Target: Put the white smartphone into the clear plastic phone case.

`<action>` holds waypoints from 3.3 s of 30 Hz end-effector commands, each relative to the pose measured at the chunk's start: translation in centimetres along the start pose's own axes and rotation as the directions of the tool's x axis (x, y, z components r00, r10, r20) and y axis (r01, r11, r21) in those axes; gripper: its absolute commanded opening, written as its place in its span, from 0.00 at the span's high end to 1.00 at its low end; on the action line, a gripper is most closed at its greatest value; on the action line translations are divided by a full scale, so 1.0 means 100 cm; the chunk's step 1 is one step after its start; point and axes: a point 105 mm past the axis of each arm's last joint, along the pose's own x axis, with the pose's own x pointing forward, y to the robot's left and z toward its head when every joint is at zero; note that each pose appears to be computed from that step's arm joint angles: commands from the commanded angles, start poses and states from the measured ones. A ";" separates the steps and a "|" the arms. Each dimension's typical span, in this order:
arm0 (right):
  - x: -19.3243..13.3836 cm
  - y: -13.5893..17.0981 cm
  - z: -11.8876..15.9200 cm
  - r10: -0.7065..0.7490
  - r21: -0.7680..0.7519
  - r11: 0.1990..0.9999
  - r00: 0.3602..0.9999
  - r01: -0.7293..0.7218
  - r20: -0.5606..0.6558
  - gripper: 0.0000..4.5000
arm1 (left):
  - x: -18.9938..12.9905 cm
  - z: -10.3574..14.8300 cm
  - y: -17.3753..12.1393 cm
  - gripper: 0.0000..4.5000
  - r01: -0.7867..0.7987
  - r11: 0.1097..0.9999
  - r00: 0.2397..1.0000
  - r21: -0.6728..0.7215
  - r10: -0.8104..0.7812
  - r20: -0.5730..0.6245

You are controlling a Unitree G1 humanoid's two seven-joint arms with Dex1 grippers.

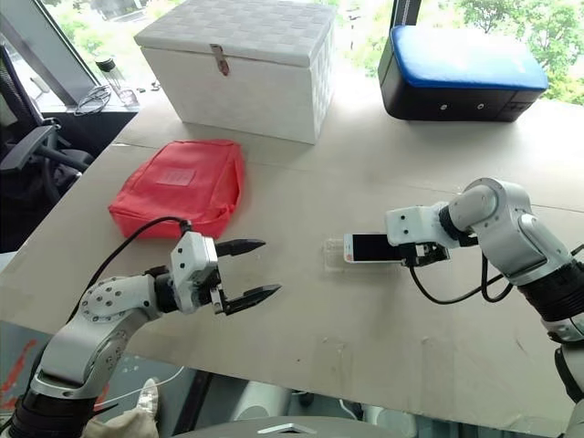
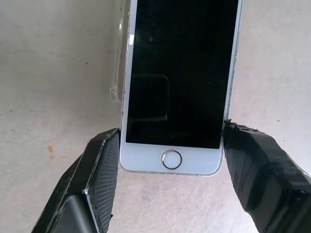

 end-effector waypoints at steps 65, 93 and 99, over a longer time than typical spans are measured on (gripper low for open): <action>0.027 -0.008 0.070 -0.136 0.323 0.946 0.888 -0.015 0.439 0.98 | -0.022 0.022 0.004 0.00 0.014 1.000 0.995 0.014 -0.015 0.098; 0.087 0.024 0.016 0.013 0.457 0.877 0.959 -0.147 0.284 0.98 | -0.009 0.044 0.000 0.00 0.019 1.000 0.993 0.025 -0.022 0.115; 0.060 0.007 0.047 -0.093 0.407 0.904 0.869 -0.131 0.486 0.98 | -0.004 0.049 0.003 0.00 0.005 1.000 0.995 0.018 -0.007 0.103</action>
